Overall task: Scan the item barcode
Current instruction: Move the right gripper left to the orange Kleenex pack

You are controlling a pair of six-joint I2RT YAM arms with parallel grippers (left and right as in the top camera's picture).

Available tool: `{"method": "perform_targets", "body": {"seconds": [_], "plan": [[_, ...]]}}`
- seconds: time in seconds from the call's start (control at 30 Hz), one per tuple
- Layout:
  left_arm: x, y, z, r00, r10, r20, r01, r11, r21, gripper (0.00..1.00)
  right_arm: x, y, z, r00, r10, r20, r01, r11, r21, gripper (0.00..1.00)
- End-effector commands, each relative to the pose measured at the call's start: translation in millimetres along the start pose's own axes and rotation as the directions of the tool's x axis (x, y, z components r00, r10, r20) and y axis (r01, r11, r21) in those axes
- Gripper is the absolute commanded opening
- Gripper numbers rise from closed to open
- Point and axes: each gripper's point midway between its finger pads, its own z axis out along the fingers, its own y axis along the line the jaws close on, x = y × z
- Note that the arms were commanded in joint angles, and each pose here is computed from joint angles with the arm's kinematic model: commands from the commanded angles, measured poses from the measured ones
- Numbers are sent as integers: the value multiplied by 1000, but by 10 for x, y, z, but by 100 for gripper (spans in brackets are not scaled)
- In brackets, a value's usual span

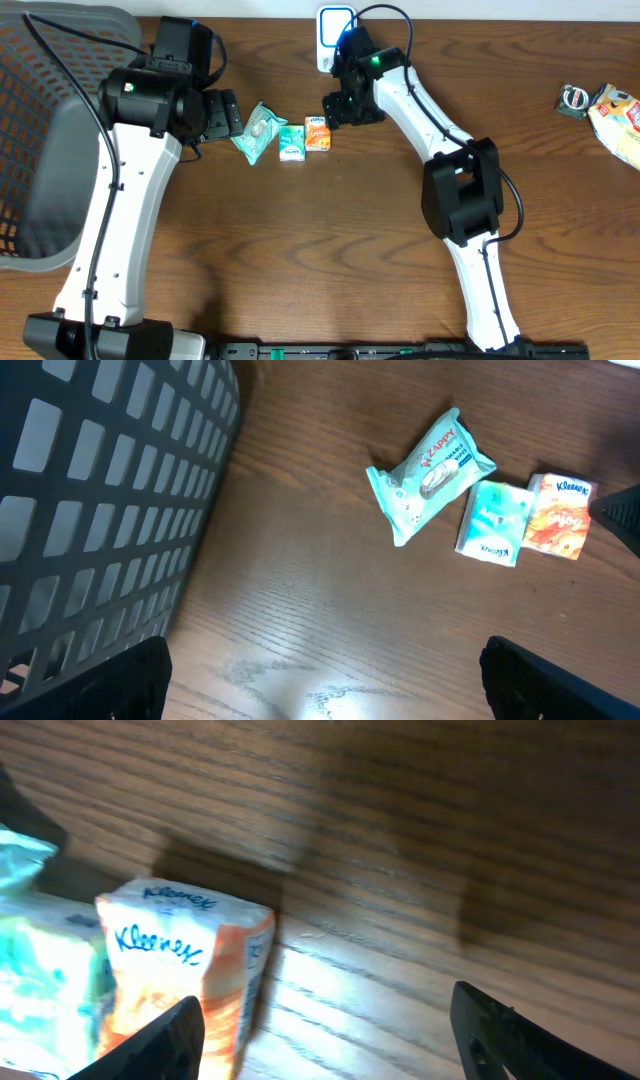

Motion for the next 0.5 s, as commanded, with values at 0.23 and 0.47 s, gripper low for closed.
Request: {"method": "perform_targets", "body": {"seconds": [0.23,0.47], "plan": [[2,29,3,1000,-10,2,10,1000,-13,98,-72,410,-355,999,42,33,-36,986,-160,66],[2,29,3,1000,-10,2,10,1000,-13,98,-126,588,-458,997,21,72,-7,981,-192,57]]}}
